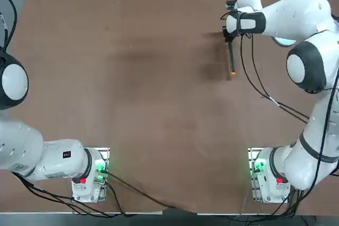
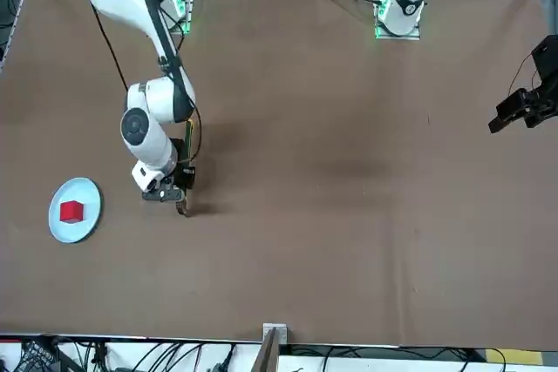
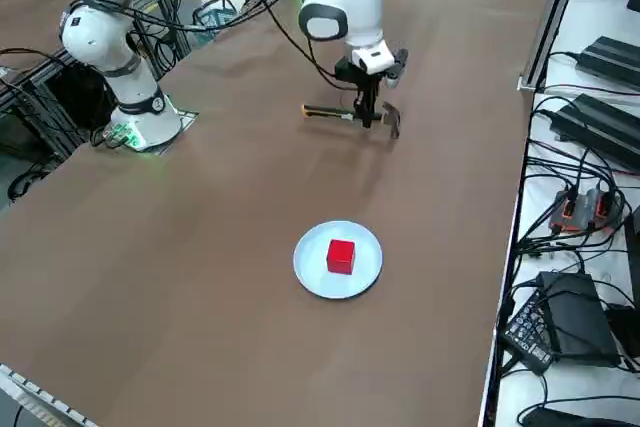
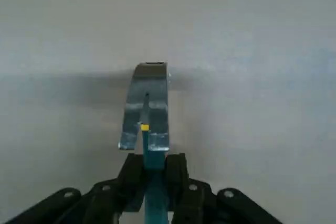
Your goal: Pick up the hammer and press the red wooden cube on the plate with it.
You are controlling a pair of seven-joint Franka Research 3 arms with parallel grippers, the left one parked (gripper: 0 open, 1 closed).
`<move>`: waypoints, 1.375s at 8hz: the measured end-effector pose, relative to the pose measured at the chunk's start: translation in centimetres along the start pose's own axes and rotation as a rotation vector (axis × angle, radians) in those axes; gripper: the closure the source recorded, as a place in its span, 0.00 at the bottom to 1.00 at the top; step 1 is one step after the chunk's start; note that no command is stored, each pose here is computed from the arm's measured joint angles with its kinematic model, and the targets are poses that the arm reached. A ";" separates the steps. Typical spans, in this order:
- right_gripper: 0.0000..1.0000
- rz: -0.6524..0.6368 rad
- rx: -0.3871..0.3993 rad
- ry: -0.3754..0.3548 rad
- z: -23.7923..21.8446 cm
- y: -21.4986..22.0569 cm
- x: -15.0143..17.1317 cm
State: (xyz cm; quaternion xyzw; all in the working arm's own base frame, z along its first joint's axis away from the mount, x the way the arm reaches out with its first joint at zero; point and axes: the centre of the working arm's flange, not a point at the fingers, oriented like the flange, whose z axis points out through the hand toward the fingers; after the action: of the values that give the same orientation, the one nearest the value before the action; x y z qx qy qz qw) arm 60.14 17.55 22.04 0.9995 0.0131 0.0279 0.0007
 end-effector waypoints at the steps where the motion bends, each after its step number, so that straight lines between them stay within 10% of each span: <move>1: 0.80 0.000 -0.001 -0.002 0.2 0.0 0.0; 2: 0.78 -0.001 -0.001 -0.001 0.2 0.0 0.0; 7: 0.01 -0.005 0.019 0.033 -4.8 -0.4 1.4; 11: 0.00 -0.058 0.025 0.002 -22.6 6.1 3.1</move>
State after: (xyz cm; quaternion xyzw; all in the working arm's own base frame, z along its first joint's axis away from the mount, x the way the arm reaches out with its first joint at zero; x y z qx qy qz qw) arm 62.14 11.54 44.80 0.9986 0.0424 0.0288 -0.0108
